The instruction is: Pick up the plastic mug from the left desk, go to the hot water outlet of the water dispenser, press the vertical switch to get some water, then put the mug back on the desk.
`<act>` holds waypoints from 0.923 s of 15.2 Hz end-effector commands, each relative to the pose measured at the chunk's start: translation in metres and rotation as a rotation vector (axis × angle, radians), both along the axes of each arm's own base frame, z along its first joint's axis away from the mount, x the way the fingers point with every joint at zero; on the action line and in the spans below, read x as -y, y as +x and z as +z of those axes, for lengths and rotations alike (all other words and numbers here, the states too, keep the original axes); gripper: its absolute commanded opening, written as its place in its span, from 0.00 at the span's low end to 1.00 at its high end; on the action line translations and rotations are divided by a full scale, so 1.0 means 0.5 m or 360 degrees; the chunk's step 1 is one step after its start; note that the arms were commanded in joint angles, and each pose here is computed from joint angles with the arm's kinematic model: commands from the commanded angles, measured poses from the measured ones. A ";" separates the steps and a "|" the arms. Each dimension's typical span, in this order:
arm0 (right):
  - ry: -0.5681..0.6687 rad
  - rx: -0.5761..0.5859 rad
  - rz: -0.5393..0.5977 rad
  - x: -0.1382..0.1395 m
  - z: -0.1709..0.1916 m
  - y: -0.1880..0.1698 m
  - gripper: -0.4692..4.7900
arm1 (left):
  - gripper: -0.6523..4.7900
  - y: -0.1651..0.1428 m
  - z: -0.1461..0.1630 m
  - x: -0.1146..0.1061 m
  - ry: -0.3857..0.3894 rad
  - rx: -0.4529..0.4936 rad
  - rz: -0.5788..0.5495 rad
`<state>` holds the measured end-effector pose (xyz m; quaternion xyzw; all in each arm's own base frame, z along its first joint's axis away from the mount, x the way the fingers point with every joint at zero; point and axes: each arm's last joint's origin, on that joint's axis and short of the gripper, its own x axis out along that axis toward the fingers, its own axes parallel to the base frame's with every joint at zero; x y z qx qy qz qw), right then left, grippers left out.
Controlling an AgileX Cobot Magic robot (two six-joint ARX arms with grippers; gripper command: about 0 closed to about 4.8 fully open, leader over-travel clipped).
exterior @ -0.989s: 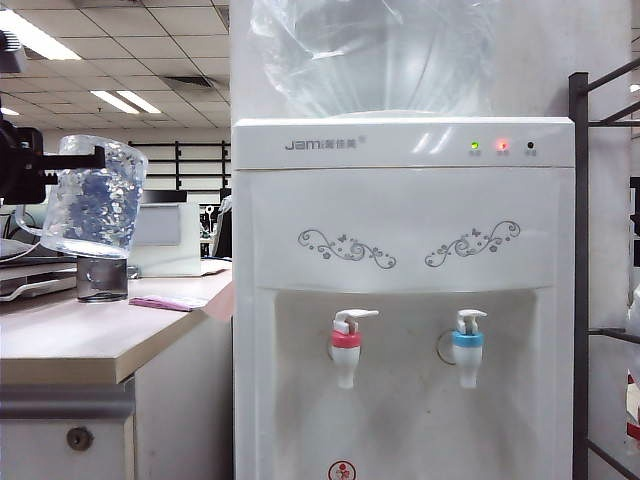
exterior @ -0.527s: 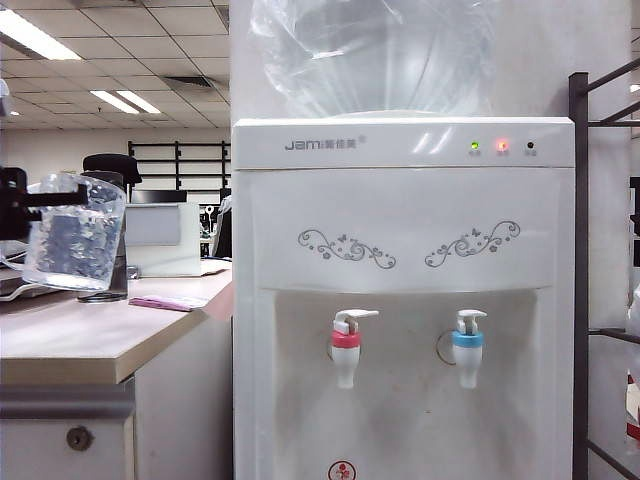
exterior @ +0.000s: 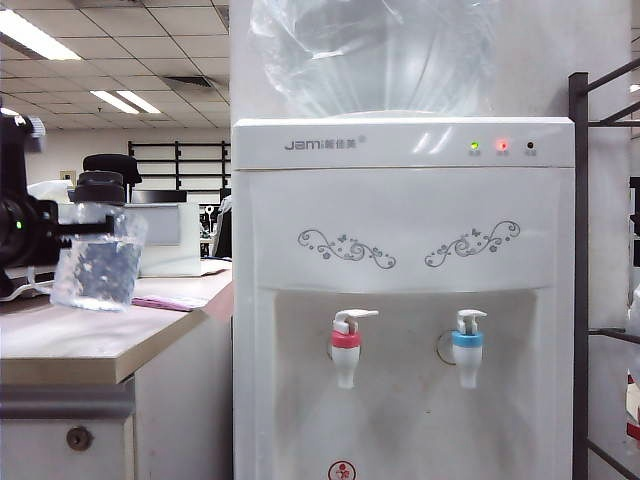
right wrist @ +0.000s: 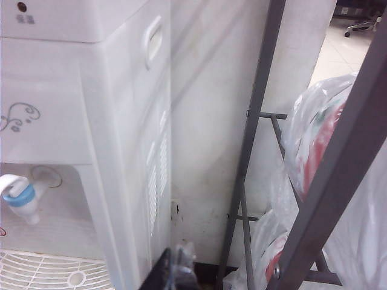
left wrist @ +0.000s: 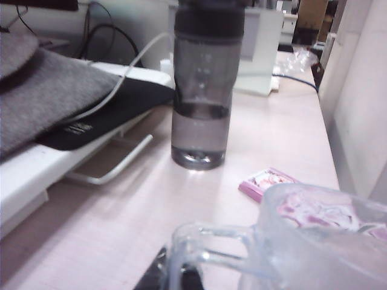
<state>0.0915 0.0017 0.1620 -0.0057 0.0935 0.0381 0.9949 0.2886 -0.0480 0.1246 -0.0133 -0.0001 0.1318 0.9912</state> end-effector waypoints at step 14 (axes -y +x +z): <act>-0.0004 0.0023 0.0004 0.000 0.005 0.000 0.08 | 0.11 0.018 -0.027 0.005 -0.0089 0.0025 -0.0006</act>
